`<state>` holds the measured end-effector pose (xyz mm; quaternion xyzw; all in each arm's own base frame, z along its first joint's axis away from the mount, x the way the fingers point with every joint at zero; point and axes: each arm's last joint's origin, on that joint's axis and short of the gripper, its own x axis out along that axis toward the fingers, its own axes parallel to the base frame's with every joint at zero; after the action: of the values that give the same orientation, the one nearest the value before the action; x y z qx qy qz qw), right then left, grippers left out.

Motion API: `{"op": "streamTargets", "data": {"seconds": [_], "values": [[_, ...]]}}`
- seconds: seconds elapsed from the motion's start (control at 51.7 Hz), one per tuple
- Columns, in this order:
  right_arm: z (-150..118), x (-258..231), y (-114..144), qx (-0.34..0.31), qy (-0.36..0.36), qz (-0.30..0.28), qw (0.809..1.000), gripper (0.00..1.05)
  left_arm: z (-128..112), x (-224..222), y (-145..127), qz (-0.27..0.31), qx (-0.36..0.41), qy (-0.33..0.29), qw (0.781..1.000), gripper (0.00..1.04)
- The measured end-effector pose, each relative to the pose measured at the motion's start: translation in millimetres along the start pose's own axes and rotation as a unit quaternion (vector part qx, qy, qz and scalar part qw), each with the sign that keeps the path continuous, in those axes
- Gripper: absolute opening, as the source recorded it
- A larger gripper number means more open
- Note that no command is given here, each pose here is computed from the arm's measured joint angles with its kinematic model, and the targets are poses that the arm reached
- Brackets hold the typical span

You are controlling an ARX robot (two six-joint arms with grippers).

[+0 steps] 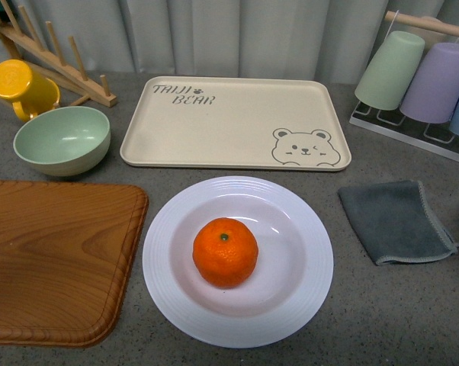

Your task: Place orange and plate with both arms

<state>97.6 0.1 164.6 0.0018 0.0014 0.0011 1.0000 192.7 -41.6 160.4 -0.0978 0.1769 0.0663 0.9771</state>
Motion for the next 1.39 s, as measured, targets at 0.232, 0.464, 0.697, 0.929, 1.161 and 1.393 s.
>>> {"op": "streamTargets", "data": {"seconds": [0.232,0.464,0.697,0.929,1.161,1.393], "values": [[0.0,0.0,0.0,0.0,0.0,-0.001,1.0,0.96,-0.1,-22.5,20.9,-0.072,0.078,-0.175,0.979,0.47],[0.0,0.0,0.0,0.0,0.0,0.0,1.0,0.96,-6.3,-36.8,33.9,-0.068,0.092,-0.169,0.979,0.06],[0.0,0.0,0.0,0.0,0.0,0.0,1.0,0.96,-2.2,-47.1,47.0,-0.067,0.094,-0.177,0.977,0.04],[0.0,0.0,0.0,0.0,0.0,0.0,1.0,0.96,-1.6,-57.3,48.4,-0.068,0.093,-0.184,0.976,0.04],[0.0,0.0,0.0,0.0,0.0,0.0,1.0,0.96,-2.7,-66.0,49.6,-0.068,0.093,-0.187,0.976,0.04],[0.0,0.0,0.0,0.0,0.0,0.0,1.0,0.96,-4.3,-71.7,50.5,-0.068,0.093,-0.188,0.975,0.04]]}}
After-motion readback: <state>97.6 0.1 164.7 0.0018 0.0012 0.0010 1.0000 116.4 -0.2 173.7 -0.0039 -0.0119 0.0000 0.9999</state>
